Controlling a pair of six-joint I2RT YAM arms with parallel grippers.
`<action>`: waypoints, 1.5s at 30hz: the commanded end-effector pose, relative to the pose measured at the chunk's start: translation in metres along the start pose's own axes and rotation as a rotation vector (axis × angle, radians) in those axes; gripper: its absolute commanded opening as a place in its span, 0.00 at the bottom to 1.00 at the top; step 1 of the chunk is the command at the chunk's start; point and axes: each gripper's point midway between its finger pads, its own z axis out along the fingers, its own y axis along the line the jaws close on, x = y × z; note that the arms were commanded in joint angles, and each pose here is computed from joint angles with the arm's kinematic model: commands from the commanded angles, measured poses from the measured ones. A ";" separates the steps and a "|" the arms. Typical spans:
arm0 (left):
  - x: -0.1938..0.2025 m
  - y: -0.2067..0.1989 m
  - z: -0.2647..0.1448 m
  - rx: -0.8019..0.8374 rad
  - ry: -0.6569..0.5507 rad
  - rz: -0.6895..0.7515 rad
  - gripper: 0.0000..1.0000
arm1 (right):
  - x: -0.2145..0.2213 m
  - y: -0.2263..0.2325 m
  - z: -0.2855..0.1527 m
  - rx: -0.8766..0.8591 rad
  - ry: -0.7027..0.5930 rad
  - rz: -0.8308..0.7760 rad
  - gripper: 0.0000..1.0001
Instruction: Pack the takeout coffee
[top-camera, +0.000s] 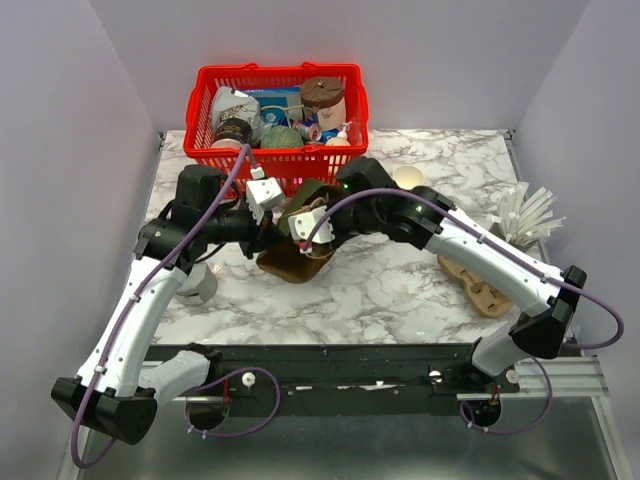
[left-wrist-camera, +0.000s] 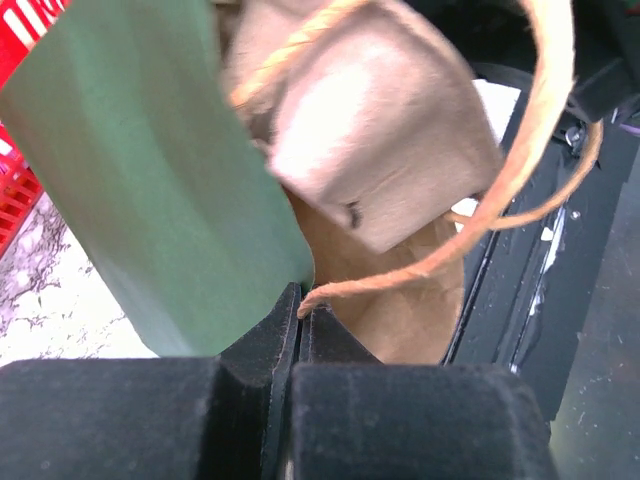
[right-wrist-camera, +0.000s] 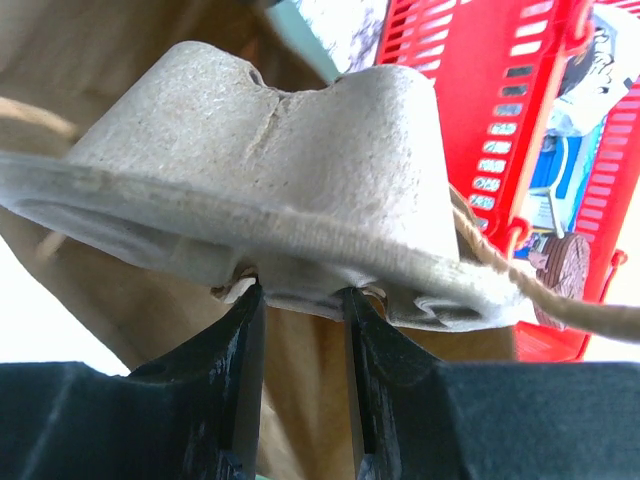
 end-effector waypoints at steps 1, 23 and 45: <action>0.000 -0.016 -0.006 0.064 0.008 -0.002 0.00 | -0.011 -0.021 -0.008 0.042 -0.061 0.061 0.01; -0.061 0.026 -0.018 -0.122 -0.051 0.039 0.61 | -0.038 0.026 -0.010 -0.263 -0.285 0.262 0.01; -0.025 -0.020 -0.058 -0.059 -0.016 0.199 0.77 | -0.033 0.007 0.014 -0.215 -0.210 0.381 0.01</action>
